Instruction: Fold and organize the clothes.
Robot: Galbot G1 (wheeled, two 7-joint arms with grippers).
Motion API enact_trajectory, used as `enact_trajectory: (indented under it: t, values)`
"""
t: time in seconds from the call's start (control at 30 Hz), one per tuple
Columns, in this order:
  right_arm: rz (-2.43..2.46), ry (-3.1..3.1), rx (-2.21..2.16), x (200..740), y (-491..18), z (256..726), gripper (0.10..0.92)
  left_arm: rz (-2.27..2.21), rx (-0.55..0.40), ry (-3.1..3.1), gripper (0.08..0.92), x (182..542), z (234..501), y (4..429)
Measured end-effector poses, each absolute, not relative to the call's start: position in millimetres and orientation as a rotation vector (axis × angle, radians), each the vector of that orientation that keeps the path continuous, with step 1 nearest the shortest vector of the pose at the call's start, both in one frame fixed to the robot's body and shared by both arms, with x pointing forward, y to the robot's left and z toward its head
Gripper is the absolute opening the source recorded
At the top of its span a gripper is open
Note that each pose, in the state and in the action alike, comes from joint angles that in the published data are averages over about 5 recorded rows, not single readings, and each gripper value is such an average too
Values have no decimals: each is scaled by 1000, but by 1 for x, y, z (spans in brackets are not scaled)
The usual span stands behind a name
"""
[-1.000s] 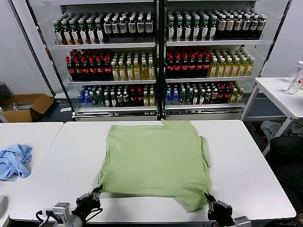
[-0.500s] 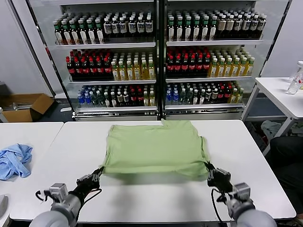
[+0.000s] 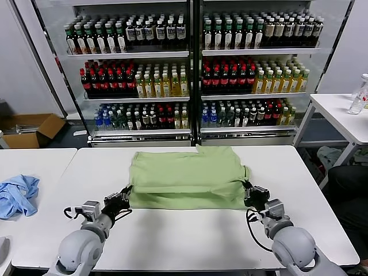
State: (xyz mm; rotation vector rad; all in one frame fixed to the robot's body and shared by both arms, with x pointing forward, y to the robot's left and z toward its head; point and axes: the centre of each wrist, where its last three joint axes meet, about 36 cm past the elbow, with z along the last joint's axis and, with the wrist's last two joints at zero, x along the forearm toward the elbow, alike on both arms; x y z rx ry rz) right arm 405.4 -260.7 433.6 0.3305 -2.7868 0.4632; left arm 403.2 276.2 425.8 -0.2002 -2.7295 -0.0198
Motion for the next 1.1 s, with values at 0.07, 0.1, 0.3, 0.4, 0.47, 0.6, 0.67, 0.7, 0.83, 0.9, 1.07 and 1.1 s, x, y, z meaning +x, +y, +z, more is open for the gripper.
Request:
enact_trajectory:
  t: [0.07, 0.1, 0.3, 0.4, 0.47, 0.6, 0.67, 0.7, 0.83, 0.9, 1.07, 1.1]
  values:
    - [465, -2785, 324, 404, -261, 432, 362, -37, -189, -2736, 269, 403, 424, 276]
    - [465, -2783, 320, 403, -261, 432, 388, -44, -183, -2738, 304, 401, 424, 275]
    - [457, -2752, 268, 397, -270, 427, 562, -62, -130, -2728, 477, 390, 413, 276]
    - [430, -2725, 238, 397, -274, 424, 648, -69, -107, -2710, 564, 388, 405, 276]
    - [402, -2702, 225, 398, -276, 422, 709, -72, -93, -2696, 616, 388, 399, 276]
    - [345, -2658, 217, 398, -276, 414, 796, -74, -73, -2666, 710, 392, 388, 275]
    - [317, -2637, 223, 397, -274, 410, 796, -75, -68, -2653, 701, 394, 383, 274]
    - [304, -2627, 228, 396, -273, 408, 780, -74, -67, -2646, 679, 395, 381, 273]
    - [262, -2595, 248, 394, -270, 402, 677, -66, -68, -2624, 567, 396, 373, 271]
    - [252, -2586, 259, 393, -269, 399, 625, -60, -70, -2617, 507, 397, 371, 271]
    - [239, -2576, 287, 389, -267, 396, 460, -44, -70, -2598, 368, 401, 367, 274]
    - [236, -2575, 291, 388, -267, 396, 426, -38, -71, -2594, 334, 401, 366, 274]
